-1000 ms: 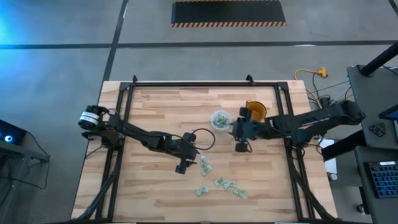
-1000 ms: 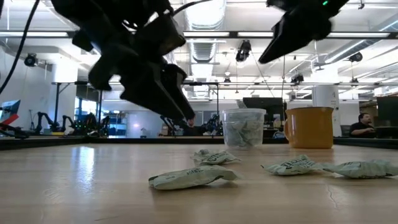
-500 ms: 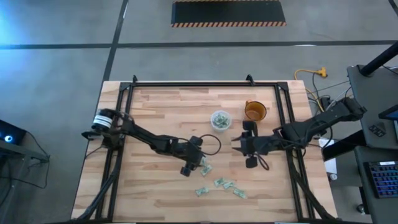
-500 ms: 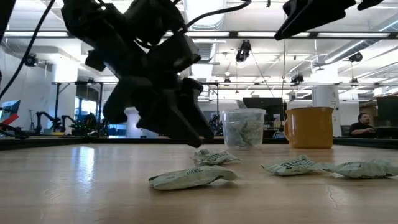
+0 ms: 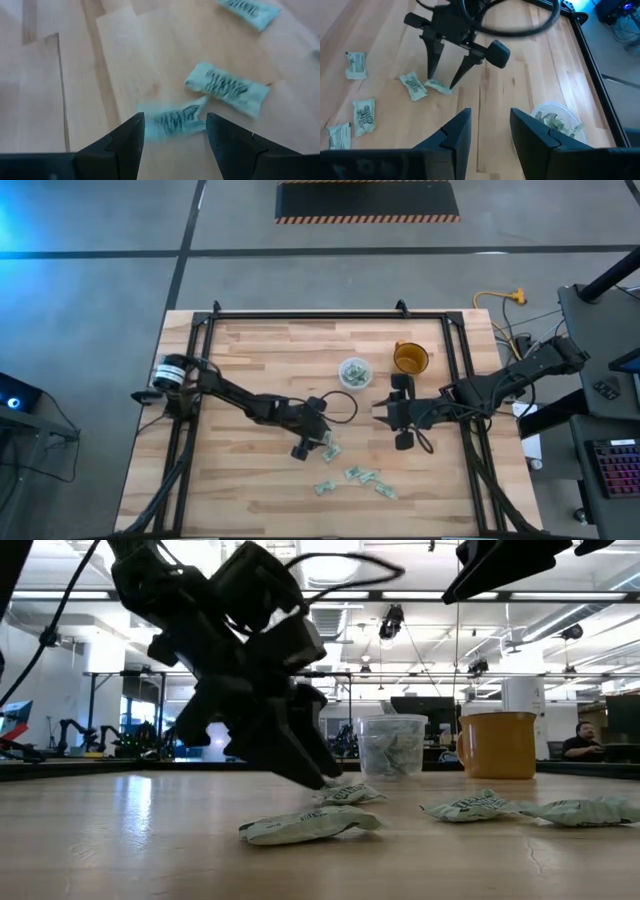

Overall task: Pick and place Stevia / Truvia into bins
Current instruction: Put the green stevia packet into the transparent bin

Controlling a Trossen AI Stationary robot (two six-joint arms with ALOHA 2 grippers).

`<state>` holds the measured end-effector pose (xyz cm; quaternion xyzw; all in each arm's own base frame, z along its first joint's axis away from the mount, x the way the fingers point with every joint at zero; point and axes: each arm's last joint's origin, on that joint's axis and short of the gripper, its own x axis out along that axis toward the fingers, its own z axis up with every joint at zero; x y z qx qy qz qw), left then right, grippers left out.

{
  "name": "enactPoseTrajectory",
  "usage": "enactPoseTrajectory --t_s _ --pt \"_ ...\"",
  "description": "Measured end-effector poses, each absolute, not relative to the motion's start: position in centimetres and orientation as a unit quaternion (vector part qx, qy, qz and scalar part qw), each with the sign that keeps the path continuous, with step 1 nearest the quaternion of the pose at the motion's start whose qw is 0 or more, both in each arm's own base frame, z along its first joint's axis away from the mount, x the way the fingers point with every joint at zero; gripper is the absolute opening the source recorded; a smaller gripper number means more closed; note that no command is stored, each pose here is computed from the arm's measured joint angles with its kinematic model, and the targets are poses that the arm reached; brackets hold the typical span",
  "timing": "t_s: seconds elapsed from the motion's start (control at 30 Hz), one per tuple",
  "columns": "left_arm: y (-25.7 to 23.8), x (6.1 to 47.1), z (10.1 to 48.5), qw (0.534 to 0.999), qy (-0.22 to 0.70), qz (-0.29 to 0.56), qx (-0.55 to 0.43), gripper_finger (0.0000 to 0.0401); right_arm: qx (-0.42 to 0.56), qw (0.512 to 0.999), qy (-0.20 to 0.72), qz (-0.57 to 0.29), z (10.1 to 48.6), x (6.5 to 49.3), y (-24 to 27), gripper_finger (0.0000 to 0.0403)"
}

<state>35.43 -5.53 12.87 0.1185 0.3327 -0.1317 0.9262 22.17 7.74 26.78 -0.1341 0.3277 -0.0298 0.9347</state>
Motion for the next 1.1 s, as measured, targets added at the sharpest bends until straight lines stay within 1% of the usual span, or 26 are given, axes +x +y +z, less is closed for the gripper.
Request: enactPoseTrajectory --t_s 0.27,0.53,0.63,0.83,1.0,1.1 --pt "-4.9 36.4 11.6 0.924 0.337 -0.145 0.106 0.0196 -0.132 0.935 0.327 -0.03 26.8 22.2 7.7 0.0123" --pt "-4.7 36.2 12.7 0.926 0.334 -0.139 0.106 0.0196 -0.132 0.935 0.328 -0.03 26.8 22.2 7.7 0.0119" --pt "-4.7 36.4 13.5 0.933 0.316 -0.137 0.107 0.0196 -0.132 0.935 0.328 -0.031 26.8 22.2 7.7 0.0116" --pt "-4.8 36.6 13.9 0.94 0.296 -0.133 0.108 0.0196 -0.133 0.935 0.328 -0.03 26.8 22.2 7.7 0.0111" --pt "-4.8 37.3 13.6 0.952 0.257 -0.13 0.108 0.0196 -0.132 0.935 0.328 -0.031 26.8 22.2 7.7 0.0111" --pt "-4.9 37.5 13.1 0.951 0.259 -0.13 0.108 0.0196 -0.132 0.935 0.328 -0.031 26.8 22.2 7.7 0.0109"
